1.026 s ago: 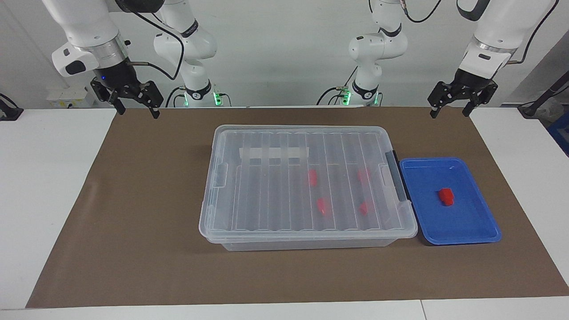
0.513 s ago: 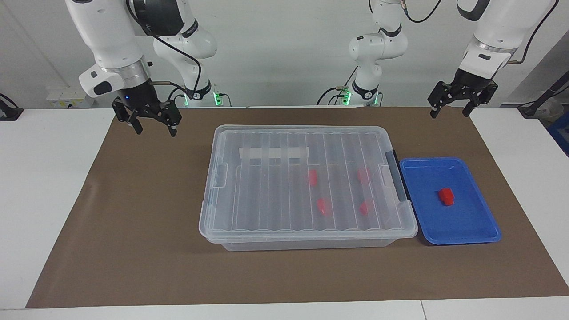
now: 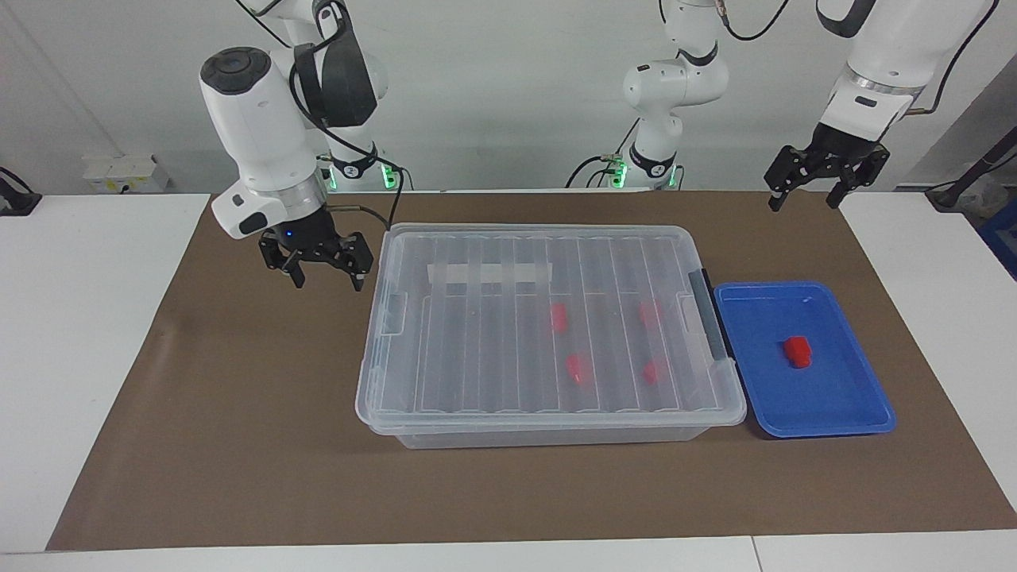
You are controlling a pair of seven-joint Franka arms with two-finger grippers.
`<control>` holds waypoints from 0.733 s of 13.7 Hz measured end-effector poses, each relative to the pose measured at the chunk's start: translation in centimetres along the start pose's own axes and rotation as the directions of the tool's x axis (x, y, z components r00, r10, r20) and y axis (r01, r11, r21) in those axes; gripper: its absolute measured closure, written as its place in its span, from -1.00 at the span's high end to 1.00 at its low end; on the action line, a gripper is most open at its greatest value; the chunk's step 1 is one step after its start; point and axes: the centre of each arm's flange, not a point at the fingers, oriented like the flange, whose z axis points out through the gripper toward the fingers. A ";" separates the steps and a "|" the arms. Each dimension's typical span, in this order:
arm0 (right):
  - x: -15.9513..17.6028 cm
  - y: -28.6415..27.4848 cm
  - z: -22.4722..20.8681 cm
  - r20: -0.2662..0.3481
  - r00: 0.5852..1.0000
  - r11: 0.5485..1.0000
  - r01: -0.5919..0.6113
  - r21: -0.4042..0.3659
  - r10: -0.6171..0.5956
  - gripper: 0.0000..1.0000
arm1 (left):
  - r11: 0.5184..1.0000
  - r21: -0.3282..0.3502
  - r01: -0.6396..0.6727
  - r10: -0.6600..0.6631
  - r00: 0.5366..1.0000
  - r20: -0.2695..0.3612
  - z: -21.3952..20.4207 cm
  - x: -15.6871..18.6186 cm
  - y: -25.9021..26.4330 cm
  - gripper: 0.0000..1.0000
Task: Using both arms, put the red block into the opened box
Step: 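Reach the right gripper to the near end of the clear lid, then slide the clear lid away from the blue tray with the right gripper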
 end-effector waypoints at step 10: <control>-1.3 -2.4 5.8 0.030 0.999 0.999 0.035 -0.005 -0.034 1.00 | 1.000 0.000 0.000 0.000 1.000 0.000 0.0 0.0 0.0 1.00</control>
